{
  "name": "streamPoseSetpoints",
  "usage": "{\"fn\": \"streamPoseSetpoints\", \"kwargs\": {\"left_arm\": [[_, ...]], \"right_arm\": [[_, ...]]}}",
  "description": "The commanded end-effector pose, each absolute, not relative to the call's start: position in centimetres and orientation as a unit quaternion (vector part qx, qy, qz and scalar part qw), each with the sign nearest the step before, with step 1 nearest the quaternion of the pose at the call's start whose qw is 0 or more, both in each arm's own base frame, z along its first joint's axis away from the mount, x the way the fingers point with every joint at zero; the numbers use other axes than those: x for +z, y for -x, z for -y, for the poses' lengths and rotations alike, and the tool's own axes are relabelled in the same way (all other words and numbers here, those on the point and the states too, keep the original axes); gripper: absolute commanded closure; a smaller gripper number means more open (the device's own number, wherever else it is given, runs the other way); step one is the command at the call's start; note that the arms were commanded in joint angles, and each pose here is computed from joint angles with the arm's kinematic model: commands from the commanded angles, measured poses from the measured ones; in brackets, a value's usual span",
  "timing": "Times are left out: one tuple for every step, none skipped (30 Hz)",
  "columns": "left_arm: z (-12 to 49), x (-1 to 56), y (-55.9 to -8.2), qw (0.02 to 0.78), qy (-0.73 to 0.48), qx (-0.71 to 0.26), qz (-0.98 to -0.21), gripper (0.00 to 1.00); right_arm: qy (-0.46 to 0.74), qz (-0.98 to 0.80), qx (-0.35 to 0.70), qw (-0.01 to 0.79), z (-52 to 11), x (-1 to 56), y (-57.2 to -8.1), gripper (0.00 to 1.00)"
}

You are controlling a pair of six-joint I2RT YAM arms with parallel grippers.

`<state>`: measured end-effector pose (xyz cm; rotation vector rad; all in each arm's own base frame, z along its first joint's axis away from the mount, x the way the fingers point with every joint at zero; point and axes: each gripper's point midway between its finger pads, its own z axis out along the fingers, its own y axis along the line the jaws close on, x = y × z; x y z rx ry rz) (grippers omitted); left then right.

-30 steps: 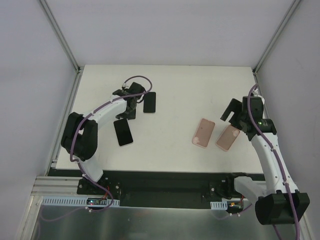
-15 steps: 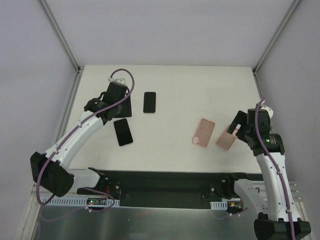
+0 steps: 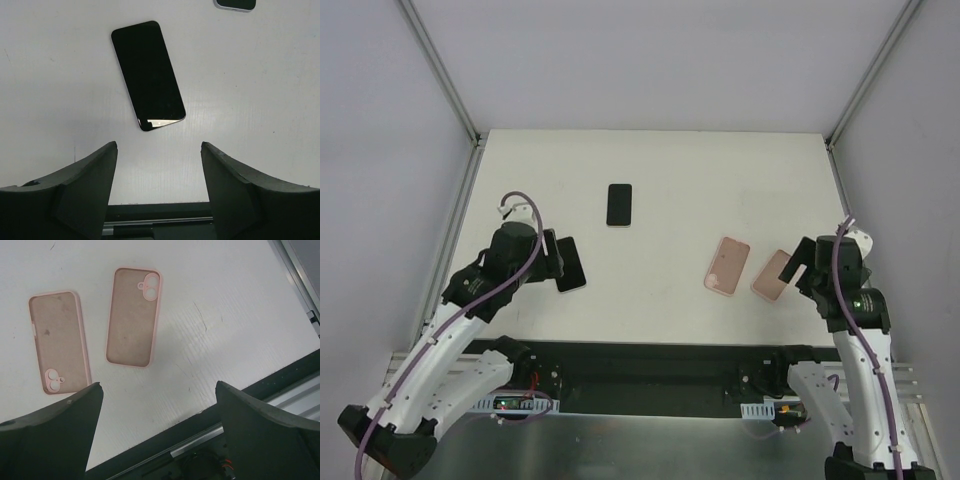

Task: Take the phone out of the phone case
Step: Reset both arms

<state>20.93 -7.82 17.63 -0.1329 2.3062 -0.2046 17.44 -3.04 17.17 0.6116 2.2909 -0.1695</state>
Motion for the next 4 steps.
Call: {"fn": "streamPoseSetpoints", "kwargs": {"left_arm": [[7.57, 17.38, -20.53, 0.406, 0.083, -0.094, -0.905, 0.33], [7.53, 17.38, -20.51, 0.406, 0.083, -0.094, -0.905, 0.33], [7.51, 17.35, -20.53, 0.406, 0.083, -0.093, -0.905, 0.33], [7.51, 17.41, -20.54, 0.407, 0.083, -0.093, -0.905, 0.33]], "right_arm": [[-0.251, -0.886, -0.084, 0.38, 3.84, 17.38, -17.13, 0.04], [-0.251, -0.887, -0.084, 0.379, 3.83, 17.38, -17.14, 0.04], [-0.253, -0.886, -0.083, 0.379, 3.82, 17.47, -17.14, 0.04], [-0.253, -0.886, -0.083, 0.381, 3.85, 17.58, -17.16, 0.04]]}}
